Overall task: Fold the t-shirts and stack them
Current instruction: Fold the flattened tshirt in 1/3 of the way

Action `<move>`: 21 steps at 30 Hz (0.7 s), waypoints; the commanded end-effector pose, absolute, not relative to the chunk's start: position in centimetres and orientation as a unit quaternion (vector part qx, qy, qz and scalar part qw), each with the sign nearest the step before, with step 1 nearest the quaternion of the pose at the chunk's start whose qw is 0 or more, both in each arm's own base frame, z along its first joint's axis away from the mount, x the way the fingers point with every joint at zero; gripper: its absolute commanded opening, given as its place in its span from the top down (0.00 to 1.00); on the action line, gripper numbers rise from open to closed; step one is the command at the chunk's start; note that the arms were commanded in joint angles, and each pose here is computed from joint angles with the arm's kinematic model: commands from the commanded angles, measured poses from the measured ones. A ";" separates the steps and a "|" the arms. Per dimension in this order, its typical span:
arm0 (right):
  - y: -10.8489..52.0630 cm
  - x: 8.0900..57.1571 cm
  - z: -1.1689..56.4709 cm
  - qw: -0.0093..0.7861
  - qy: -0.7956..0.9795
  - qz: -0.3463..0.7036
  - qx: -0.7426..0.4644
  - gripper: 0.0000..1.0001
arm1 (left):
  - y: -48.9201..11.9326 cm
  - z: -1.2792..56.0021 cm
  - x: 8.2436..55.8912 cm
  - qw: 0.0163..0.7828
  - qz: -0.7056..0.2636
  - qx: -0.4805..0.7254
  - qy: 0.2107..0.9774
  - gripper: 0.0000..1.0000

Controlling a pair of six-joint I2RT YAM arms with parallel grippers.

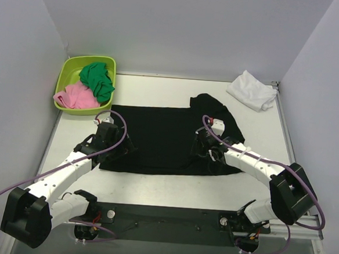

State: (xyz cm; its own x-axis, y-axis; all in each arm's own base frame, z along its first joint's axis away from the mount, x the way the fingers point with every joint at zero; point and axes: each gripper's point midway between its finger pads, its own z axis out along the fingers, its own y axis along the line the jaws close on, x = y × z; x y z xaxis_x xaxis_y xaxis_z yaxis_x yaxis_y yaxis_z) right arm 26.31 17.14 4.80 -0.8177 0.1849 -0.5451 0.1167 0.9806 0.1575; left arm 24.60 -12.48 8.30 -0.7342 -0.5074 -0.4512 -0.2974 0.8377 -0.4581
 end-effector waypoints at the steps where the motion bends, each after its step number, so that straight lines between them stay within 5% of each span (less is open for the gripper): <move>1: 16.1 26.5 4.4 0.296 0.950 0.038 0.094 0.42 | -12.6 8.9 25.4 0.305 -0.187 -0.213 0.909 0.03; 21: 14.8 26.7 1.7 0.268 0.954 0.048 0.128 0.50 | -12.3 8.8 25.5 0.305 -0.176 -0.213 0.912 0.02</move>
State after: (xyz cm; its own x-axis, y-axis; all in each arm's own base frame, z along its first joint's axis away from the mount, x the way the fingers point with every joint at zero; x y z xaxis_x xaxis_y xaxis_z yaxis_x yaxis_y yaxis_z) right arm 26.80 14.71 2.38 -0.8191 0.2554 -0.5137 0.2062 0.9667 0.1517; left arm 24.55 -12.39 7.90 -0.7442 -0.4930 -0.4507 -0.2935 0.8474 -0.4424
